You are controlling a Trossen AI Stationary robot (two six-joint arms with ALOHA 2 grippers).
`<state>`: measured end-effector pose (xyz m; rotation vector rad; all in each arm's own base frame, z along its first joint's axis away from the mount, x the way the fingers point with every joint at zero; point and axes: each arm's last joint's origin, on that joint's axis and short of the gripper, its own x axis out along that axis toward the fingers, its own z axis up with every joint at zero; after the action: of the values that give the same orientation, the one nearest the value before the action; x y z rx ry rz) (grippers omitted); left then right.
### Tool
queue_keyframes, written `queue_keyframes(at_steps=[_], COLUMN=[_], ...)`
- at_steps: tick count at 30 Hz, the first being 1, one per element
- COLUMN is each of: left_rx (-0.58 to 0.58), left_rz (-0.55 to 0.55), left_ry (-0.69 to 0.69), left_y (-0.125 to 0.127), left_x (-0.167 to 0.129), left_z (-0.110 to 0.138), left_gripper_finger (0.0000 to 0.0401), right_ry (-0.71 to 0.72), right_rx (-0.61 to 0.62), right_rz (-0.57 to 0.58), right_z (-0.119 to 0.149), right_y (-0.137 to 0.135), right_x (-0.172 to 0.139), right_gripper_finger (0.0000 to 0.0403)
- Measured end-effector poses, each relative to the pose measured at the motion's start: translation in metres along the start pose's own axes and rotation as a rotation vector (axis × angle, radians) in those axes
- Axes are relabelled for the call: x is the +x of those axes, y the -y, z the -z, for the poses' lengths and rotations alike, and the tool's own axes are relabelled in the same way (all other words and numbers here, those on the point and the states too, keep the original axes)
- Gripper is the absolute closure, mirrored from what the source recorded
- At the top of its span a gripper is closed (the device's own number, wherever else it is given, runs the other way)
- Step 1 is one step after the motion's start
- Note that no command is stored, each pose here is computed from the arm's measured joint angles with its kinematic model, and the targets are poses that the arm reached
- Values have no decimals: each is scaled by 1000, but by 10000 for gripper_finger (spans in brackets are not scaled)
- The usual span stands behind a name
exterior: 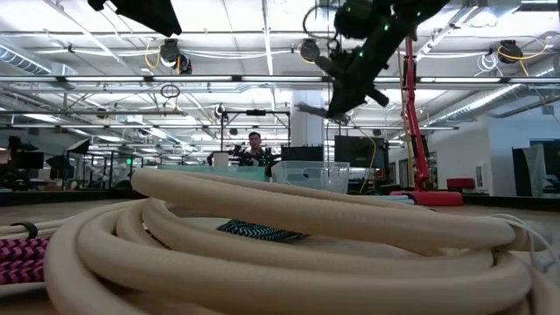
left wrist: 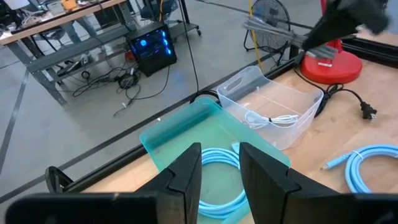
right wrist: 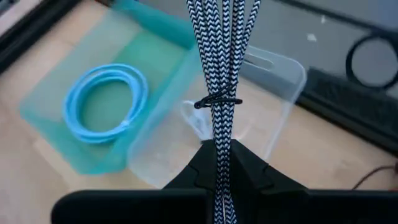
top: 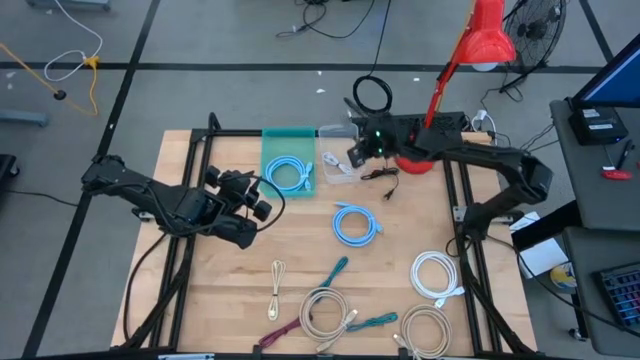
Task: Pick and place items into bin
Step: Put the black white charger cable into the transparent bin
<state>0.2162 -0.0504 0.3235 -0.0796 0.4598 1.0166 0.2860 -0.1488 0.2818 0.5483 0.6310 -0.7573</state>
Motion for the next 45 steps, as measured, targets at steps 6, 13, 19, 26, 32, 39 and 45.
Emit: queue_keyframes(at_steps=[6, 13, 19, 26, 32, 39, 45], left_rx=[-1, -6, -10, 16, 30, 28, 25], left_rz=[0, -2, -2, 0, 0, 1, 1], left_ry=[0, 8, 11, 12, 12, 11, 12], left_y=[0, 0, 0, 1, 1, 1, 1], left_x=[0, 0, 0, 0, 0, 0, 0], left_z=[0, 0, -1, -1, -1, -1, -1], left_gripper_finger=[288, 288, 288, 288, 288, 288, 288], right_ry=[-121, -94, -123, -173, -194, -206, -224], right_rx=[104, 145, 179, 188, 174, 142, 130], right_rz=[-22, -35, -61, -92, -28, 30, 42], right_z=[5, 2, 5, 13, 15, 17, 19], right_y=[11, 9, 10, 10, 19, 23, 24], right_x=[13, 13, 38, 70, 74, 73, 73], right_gripper_finger=[393, 393, 393, 393, 392, 392, 391])
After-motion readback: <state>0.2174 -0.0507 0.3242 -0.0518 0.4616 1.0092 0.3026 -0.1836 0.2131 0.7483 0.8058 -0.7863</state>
